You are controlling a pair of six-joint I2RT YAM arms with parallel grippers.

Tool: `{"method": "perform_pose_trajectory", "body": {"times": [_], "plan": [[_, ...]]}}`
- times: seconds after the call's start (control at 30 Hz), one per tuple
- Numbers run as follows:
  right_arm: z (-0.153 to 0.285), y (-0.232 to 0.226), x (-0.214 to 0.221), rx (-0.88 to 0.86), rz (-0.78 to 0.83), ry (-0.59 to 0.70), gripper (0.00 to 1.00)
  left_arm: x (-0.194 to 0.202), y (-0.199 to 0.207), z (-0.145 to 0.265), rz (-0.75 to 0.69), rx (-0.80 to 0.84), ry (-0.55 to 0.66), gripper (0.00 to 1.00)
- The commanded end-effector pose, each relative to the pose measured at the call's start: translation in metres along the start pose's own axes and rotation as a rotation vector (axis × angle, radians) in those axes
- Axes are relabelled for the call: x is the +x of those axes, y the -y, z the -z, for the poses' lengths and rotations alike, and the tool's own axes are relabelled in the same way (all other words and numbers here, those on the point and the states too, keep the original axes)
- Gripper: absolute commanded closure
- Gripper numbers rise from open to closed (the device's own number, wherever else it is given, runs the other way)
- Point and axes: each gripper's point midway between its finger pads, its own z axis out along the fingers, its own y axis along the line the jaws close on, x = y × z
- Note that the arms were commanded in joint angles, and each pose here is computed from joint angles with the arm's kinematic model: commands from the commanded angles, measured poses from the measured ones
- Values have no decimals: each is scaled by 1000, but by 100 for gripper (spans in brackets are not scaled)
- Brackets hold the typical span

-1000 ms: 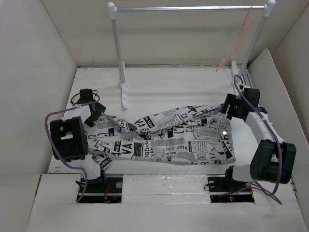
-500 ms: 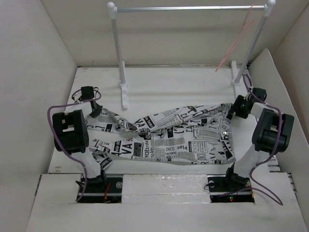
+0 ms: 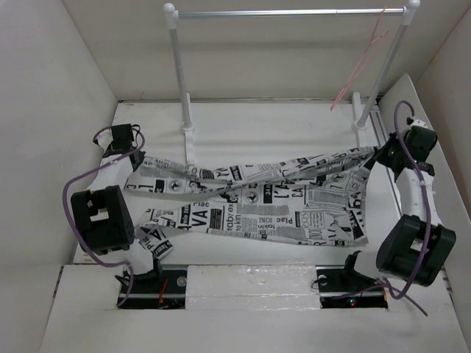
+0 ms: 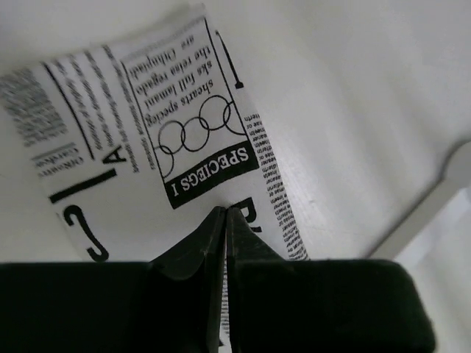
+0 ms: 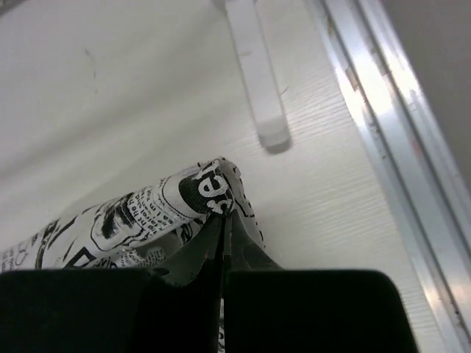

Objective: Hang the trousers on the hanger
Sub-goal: Flatten out the trousers at the center of the board.

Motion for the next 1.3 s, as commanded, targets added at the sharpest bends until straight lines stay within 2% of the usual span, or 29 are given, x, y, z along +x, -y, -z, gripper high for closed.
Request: {"method": "perform_pose_trajectory", "body": {"times": [0.0, 0.03, 0.07, 0.1, 0.17, 0.27, 0.3, 0.37, 0.4, 0.47, 0.53, 0.6, 0.63, 0.67, 0.73, 0.77, 0.8, 0.83, 0.87, 0.9, 1.03, 1.13, 1.27], "plan": [[15, 23, -47, 118, 2, 112, 100, -57, 13, 38, 73, 51, 181, 100], [10, 27, -51, 133, 5, 94, 100, -61, 13, 40, 79, 45, 190, 100], [-9, 34, -35, 147, -5, 5, 100, -63, 14, 42, 86, 44, 188, 100], [-14, 33, -54, 142, 10, 21, 100, -66, 17, 44, 94, 53, 197, 100], [-41, 43, -43, 176, 12, -53, 100, -68, 21, 46, 112, 82, 206, 100], [-62, 38, -58, 173, 27, -40, 100, -72, 27, 41, 147, 99, 228, 100], [-79, 43, -61, 187, 27, -70, 100, -71, 34, 30, 152, 107, 211, 100], [-84, 40, -60, 189, 36, -82, 100, -66, 36, 15, 145, 90, 184, 100], [-94, 40, -56, 194, 45, -99, 100, -75, 46, 14, 149, 98, 191, 100], [-96, 42, -66, 210, 48, -94, 100, -69, 55, -9, 111, 92, 150, 100], [-96, 35, -70, 190, 71, -95, 100, -84, 72, -6, 101, 88, 123, 100], [-87, 36, -72, 201, 81, -72, 100, -90, 86, -2, 31, 120, 126, 100], [-78, 33, -73, 191, 80, -41, 100, -84, 84, 4, 4, 120, 89, 100], [-75, 30, -74, 181, 82, -21, 100, -88, 83, 7, 11, 115, 105, 100], [-72, 24, -74, 146, 83, -6, 100, -67, 59, 9, -4, 60, 61, 92], [-73, 25, -67, 146, 80, -25, 100, -68, 54, 26, 13, 79, 82, 76], [-73, 26, -64, 151, 84, -45, 100, -44, 26, 18, 23, 47, 49, 68], [-75, 28, -59, 156, 83, -60, 100, -30, 16, 20, 66, 64, 18, 61], [-76, 24, -56, 149, 91, -68, 100, -33, 12, 36, 106, 103, 42, 49], [-76, 25, -52, 153, 93, -74, 100, -8, -13, 28, 132, 70, 7, 48], [-69, 26, -53, 143, 91, -52, 100, 6, -57, 17, 277, 38, -55, 45], [-63, 24, -49, 137, 90, -54, 100, 21, -64, 4, 297, 16, -137, 45], [-56, 22, -43, 126, 88, -54, 100, 26, -65, -15, 302, -3, -153, 48]]}}
